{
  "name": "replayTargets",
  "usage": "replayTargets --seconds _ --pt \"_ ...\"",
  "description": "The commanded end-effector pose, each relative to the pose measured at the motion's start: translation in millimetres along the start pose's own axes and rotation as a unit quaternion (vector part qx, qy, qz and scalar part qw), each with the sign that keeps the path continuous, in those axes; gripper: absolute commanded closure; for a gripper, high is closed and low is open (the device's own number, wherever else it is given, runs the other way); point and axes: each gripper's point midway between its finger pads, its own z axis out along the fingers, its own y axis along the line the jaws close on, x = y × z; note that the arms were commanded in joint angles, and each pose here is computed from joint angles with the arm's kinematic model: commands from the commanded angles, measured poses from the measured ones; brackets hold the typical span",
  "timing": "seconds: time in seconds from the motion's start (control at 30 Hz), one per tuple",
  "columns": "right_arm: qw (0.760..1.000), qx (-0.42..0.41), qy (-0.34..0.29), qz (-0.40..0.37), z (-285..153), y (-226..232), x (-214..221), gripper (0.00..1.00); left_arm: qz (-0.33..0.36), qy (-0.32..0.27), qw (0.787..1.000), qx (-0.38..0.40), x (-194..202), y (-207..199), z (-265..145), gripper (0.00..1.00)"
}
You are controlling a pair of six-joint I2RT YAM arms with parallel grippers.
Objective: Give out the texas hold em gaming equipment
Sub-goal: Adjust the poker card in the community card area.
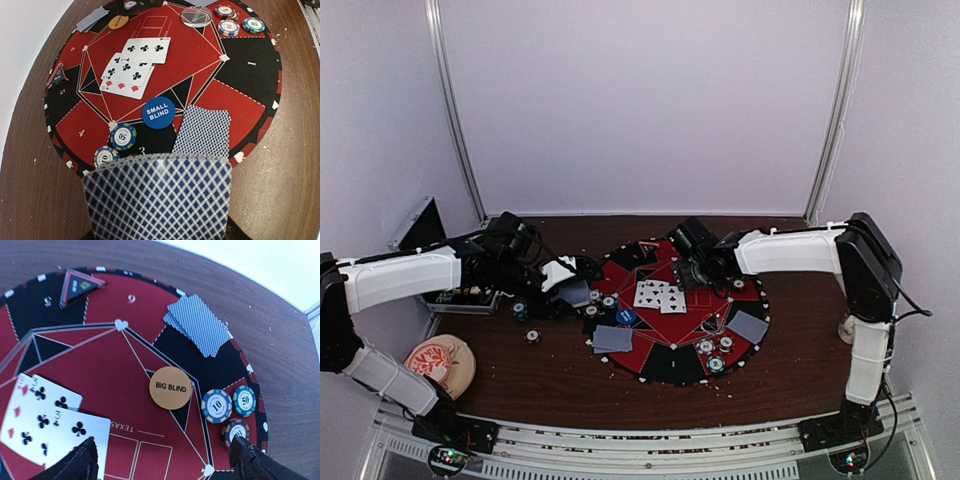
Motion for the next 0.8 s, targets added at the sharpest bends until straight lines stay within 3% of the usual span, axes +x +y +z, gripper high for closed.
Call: replayTargets --seconds 0.0,0.33,0.77 --pt "0.999 -0.036 -0.005 0.007 -29 -3 -7 0.07 0.005 -0.023 1.000 -0.018 -11 8 -7 0.46" --pt "0.997 -0.041 0.049 -0.038 -14 -3 46 0.07 0.004 -0.023 1.000 -0.013 -11 7 -6 0.46" --pt "0.992 -0.050 0.091 -0.076 12 16 80 0.06 0.004 -0.024 1.000 -0.013 -10 6 -6 0.46"
